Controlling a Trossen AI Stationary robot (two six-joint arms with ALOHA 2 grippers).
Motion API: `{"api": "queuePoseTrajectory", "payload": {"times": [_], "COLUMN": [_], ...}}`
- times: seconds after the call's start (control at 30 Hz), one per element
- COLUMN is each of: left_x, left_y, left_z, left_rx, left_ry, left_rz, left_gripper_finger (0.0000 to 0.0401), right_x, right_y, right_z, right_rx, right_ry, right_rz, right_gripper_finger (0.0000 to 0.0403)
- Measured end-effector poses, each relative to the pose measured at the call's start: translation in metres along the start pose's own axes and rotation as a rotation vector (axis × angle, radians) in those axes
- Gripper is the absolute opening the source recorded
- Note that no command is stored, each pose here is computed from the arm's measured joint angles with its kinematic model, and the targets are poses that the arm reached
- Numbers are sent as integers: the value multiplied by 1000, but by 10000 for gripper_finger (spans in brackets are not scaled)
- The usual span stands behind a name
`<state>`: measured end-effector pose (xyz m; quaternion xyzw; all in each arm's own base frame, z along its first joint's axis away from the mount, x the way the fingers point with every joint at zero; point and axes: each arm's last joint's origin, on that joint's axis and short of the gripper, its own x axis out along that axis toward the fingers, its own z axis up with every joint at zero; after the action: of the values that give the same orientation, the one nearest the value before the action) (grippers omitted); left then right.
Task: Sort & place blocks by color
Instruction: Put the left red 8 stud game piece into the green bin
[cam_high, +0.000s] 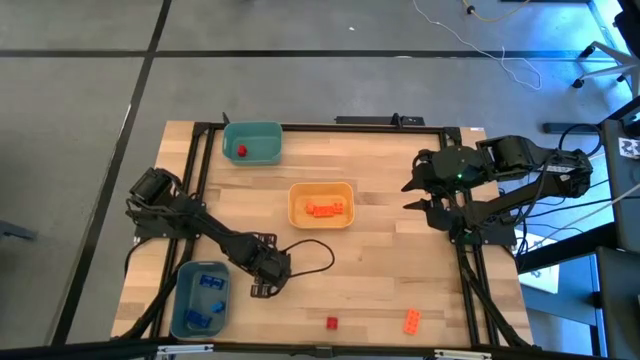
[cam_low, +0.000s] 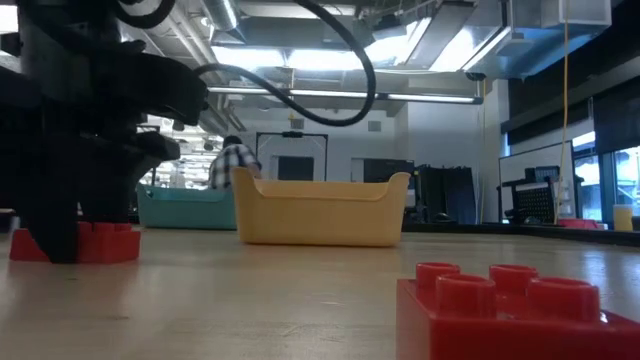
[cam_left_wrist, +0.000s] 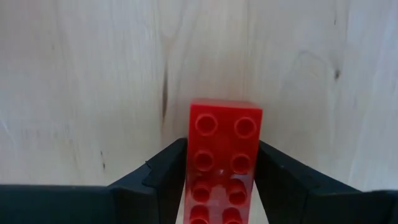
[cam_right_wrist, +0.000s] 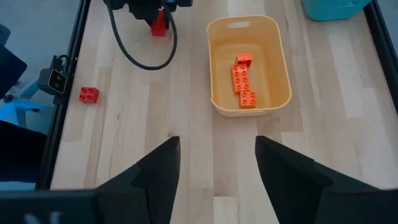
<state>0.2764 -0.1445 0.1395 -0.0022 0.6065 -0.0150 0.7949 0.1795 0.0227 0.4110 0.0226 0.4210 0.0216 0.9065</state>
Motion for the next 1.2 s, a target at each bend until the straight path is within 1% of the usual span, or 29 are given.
{"api": "queuePoseTrajectory", "payload": {"times": [0.1,0.17,0.23,0.27,0.4,0.53,0.67,0.73,0.8,0.9,1.0,1.1,1.2], "left_x": [3,4,5,5,6,0,-8,-15,-20,-30,-45,-63,-86], "left_y": [0,2,4,6,17,32,54,62,70,86,102,119,136], "left_z": [0,0,1,2,7,16,24,30,33,40,47,55,62], "left_rx": [1,-7,-40,-71,-251,-432,-638,-722,-780,-842,-893,-937,-948], "left_ry": [9,15,20,24,45,37,-2,-33,-43,-73,-80,-83,-94], "left_rz": [2,-1,-8,-14,-43,-57,-3,-15,-24,10,56,93,140], "left_gripper_finger": [167,154,133,130,130,130,130,130,130,130,130,130,130], "right_x": [0,0,0,0,0,0,0,0,0,0,0,-1,-1], "right_y": [0,0,0,0,0,0,0,0,0,-2,-4,-7,-9], "right_z": [0,0,0,0,0,0,0,0,0,0,1,1,1], "right_rx": [0,0,0,0,0,0,2,2,1,1,10,32,58], "right_ry": [0,0,0,0,0,0,0,0,-2,-8,-20,-34,-45], "right_rz": [0,0,0,0,0,0,0,0,-9,-60,-149,-237,-294], "right_gripper_finger": [209,209,209,209,209,209,209,209,209,209,209,209,209]}}
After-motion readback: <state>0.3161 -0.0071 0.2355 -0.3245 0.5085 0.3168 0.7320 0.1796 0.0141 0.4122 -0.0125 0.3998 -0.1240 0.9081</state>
